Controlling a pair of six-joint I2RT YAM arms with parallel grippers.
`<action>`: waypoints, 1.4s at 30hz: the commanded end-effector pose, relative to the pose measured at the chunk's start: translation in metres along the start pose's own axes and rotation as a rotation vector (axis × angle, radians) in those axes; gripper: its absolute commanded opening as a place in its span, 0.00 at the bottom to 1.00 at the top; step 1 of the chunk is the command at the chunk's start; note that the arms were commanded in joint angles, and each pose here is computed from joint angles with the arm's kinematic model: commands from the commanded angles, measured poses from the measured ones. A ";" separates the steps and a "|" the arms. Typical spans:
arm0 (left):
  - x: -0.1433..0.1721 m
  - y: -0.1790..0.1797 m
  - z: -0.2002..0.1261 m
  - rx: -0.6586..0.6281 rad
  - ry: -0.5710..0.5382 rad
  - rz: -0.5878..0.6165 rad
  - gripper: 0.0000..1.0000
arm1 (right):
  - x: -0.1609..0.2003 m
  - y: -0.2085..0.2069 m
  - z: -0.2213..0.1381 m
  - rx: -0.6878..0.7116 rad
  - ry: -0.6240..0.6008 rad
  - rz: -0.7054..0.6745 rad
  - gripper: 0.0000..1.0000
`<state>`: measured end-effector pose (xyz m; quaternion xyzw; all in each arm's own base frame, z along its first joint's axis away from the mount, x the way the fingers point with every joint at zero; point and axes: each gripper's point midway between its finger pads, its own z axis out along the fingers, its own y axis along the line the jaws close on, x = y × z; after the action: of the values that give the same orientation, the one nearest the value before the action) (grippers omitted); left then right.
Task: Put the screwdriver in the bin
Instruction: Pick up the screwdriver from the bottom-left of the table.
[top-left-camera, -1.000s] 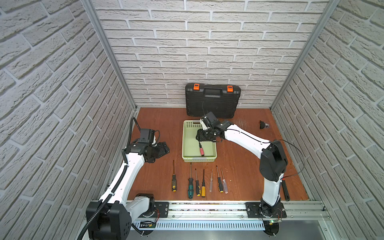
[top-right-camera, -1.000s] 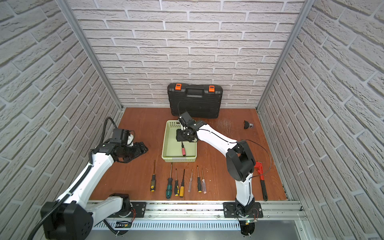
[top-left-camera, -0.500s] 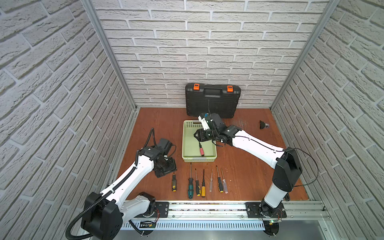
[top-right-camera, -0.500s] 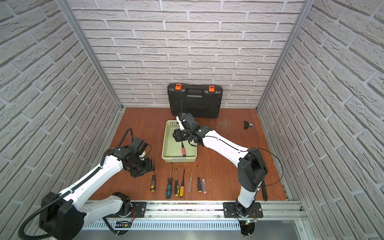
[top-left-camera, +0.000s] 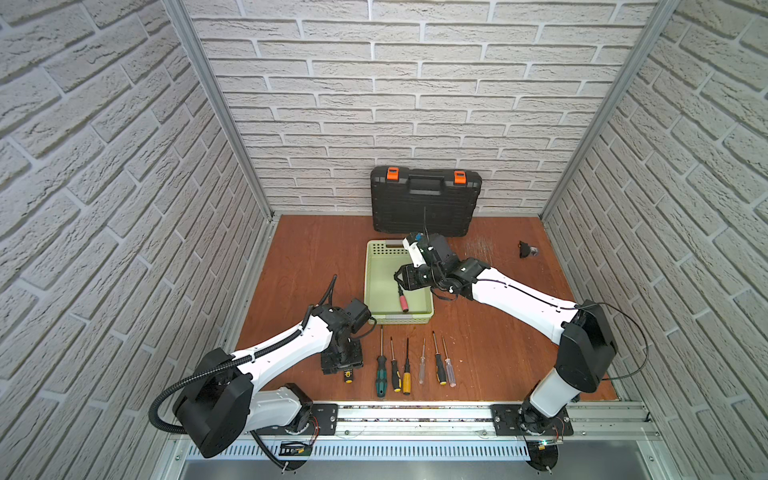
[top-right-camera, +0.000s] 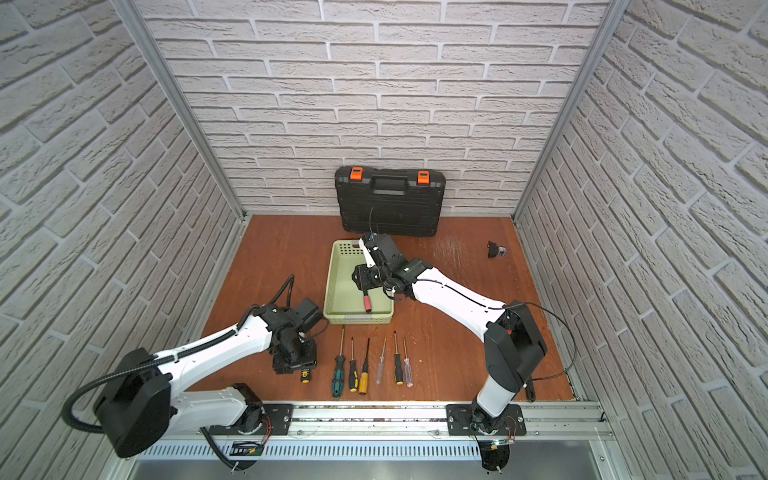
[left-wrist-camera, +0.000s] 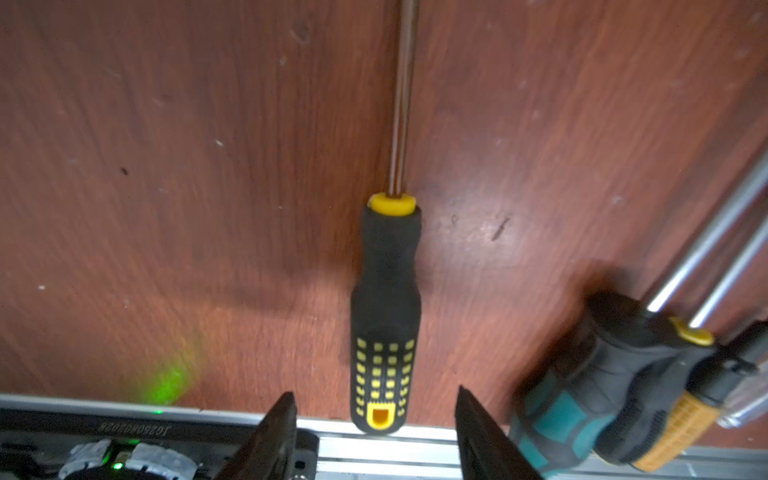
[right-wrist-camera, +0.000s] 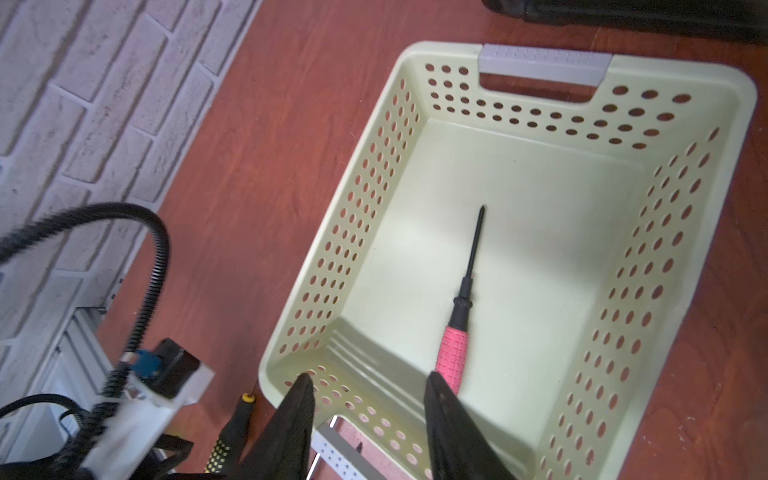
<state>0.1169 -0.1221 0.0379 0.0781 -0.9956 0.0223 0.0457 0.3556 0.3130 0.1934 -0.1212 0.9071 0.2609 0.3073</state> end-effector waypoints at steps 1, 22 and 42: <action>-0.006 -0.004 0.010 0.009 -0.026 0.000 0.59 | -0.026 0.023 -0.018 -0.087 -0.097 0.007 0.44; -0.012 0.001 0.047 -0.005 -0.049 0.012 0.21 | -0.007 0.022 0.004 -0.097 -0.050 0.034 0.40; -0.005 0.017 -0.064 0.086 -0.186 -0.041 0.00 | -0.027 0.029 0.016 -0.115 -0.087 0.015 0.40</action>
<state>0.1299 -0.1162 0.0776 0.0905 -0.9926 0.0672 -0.0451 0.3659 0.3415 0.1805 -0.1138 0.8977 0.3039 0.2981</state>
